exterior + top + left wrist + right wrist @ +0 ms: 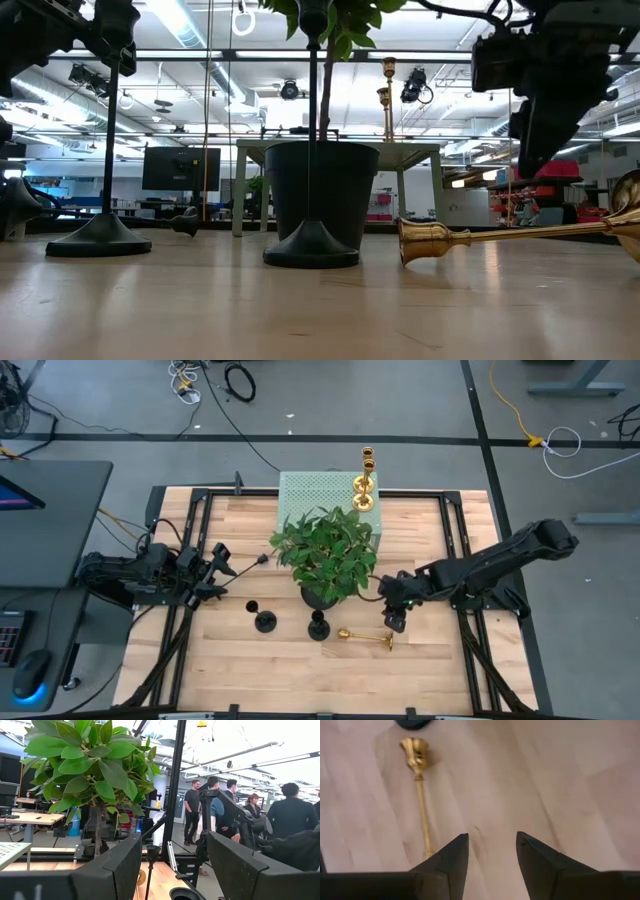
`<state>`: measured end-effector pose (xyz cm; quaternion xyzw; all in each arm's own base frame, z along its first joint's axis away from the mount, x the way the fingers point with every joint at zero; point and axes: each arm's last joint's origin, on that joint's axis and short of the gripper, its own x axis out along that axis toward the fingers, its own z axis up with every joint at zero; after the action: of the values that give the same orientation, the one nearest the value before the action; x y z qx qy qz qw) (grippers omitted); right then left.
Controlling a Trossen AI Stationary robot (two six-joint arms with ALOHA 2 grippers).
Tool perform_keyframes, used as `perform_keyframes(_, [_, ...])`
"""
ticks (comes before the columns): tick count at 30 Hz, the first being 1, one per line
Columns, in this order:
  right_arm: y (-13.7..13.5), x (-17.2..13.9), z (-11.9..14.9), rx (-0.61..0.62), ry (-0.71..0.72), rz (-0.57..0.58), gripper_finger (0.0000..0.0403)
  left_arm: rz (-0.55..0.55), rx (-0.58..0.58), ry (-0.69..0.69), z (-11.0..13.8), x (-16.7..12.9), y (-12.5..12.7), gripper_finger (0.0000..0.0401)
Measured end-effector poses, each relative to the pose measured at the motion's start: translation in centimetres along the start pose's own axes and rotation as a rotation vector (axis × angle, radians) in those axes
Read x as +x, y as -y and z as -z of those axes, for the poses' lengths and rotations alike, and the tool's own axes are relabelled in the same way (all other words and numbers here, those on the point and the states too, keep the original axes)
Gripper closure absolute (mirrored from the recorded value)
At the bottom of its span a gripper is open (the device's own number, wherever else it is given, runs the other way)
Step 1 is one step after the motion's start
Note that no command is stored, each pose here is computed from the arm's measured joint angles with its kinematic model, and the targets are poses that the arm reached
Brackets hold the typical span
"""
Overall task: Pick & Place candle stick holders
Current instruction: Put the gold candle holder on the shelf aligned with the other gold candle holders
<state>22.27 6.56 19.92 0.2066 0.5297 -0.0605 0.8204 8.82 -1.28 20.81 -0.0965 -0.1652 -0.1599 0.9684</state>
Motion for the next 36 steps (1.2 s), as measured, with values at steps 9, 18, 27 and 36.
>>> perform_keyframes(9, [-1.9,2.1,0.6,-0.015,-0.022,-0.04,0.0238,0.0,0.0,0.0,0.0,0.0,0.0,0.0174])
perform_keyframes(18, [-3.4,4.3,1.0,-0.031,-0.042,-0.088,0.0238,0.0,0.0,0.0,0.0,0.0,0.0,0.0174])
perform_keyframes(27, [-4.2,5.2,1.1,-0.038,-0.041,-0.142,0.0238,0.0,0.0,0.001,0.0,0.0,0.0,0.0174])
perform_keyframes(36, [-4.4,6.0,1.3,-0.041,-0.053,-0.135,0.0238,0.0,0.001,0.0,0.0,0.0,0.0,0.0174])
